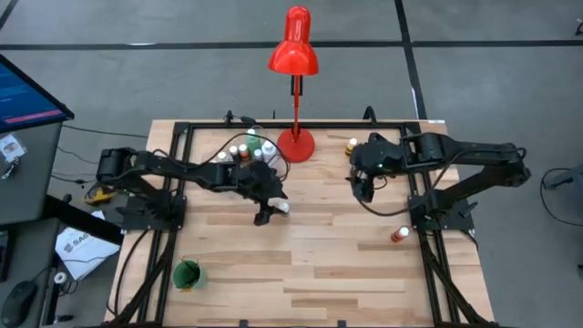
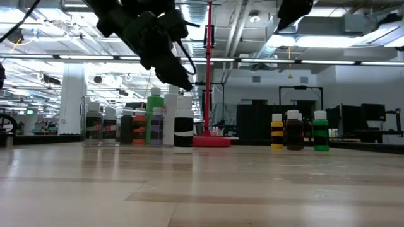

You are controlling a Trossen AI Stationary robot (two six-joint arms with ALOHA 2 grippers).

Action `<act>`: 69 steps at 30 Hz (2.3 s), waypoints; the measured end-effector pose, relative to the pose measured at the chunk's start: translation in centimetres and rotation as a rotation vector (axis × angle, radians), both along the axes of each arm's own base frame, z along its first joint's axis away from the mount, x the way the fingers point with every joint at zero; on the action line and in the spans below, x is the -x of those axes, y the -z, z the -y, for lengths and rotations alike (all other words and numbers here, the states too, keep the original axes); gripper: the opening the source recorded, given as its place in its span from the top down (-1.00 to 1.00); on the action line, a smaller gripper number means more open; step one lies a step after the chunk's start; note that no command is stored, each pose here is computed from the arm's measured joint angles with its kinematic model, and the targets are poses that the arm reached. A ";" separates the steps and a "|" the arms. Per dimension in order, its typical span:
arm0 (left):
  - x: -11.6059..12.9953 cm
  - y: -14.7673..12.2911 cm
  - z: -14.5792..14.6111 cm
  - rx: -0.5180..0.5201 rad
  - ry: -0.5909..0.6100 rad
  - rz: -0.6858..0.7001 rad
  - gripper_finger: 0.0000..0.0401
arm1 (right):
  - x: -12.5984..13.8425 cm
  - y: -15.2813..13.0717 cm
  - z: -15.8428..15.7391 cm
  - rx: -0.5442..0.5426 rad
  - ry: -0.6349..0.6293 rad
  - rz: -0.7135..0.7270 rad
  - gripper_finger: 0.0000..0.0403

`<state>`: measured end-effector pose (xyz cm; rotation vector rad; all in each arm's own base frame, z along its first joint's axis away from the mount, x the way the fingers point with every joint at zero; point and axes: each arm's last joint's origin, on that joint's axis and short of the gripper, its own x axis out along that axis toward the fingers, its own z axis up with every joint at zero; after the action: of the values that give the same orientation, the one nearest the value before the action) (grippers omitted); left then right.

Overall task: Pick & Place Paint Supplies
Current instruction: Put the white paint bottle into the transparent bin

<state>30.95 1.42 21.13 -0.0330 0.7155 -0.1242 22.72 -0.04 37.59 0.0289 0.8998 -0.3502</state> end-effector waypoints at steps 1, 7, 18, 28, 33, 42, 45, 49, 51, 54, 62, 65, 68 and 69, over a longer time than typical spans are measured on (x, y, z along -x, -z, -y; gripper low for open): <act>-0.2 0.2 0.1 0.000 0.004 0.007 -0.15 | 0.0 0.1 0.0 0.000 0.000 -0.013 -0.41; -0.5 0.7 0.1 -0.017 -0.005 -0.003 -0.15 | -0.4 0.6 -0.1 0.000 -0.003 -0.045 -0.41; -1.0 1.8 0.2 -0.062 -0.020 -0.033 -0.15 | -0.6 0.7 -0.1 -0.002 -0.004 -0.043 -0.41; -1.4 3.0 0.4 -0.073 -0.032 -0.064 -0.15 | -0.6 0.7 -0.1 -0.002 -0.003 -0.043 -0.41; -1.3 2.3 0.4 -0.085 -0.045 -0.040 -0.04 | -0.6 0.6 -0.1 -0.002 -0.003 -0.043 -0.41; -1.2 2.3 0.4 -0.090 -0.037 -0.044 0.17 | -0.6 0.6 -0.1 -0.002 -0.003 -0.043 -0.41; -1.1 2.5 0.4 -0.084 -0.028 -0.046 0.08 | -0.6 0.6 -0.1 -0.002 -0.003 -0.043 -0.41; -0.8 3.0 0.4 -0.083 -0.028 -0.064 -0.09 | -0.6 0.6 -0.1 -0.002 -0.003 -0.043 -0.41; -0.6 3.3 0.4 -0.086 -0.036 -0.074 -0.14 | -0.6 0.6 -0.1 -0.002 -0.003 -0.043 -0.41; -0.7 3.3 0.5 -0.115 -0.065 -0.072 -0.12 | -0.6 0.7 -0.1 -0.002 -0.003 -0.043 -0.41; -0.8 3.1 1.1 -0.134 -0.057 -0.055 0.24 | -0.6 0.7 -0.1 -0.015 0.016 -0.036 -0.41; -0.8 3.1 1.2 -0.133 -0.056 -0.054 0.43 | -0.6 0.7 -0.1 -0.016 0.018 -0.036 -0.41; -0.8 3.1 1.2 -0.128 -0.061 -0.053 0.54 | -0.6 0.7 -0.1 -0.016 0.018 -0.036 -0.41; -0.8 3.1 1.2 -0.127 -0.062 -0.052 0.54 | -0.6 0.7 -0.1 -0.016 0.018 -0.036 -0.41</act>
<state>31.78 0.26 18.07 0.0635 0.7724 -0.0187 23.27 0.03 36.94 0.0460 0.9381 -0.3614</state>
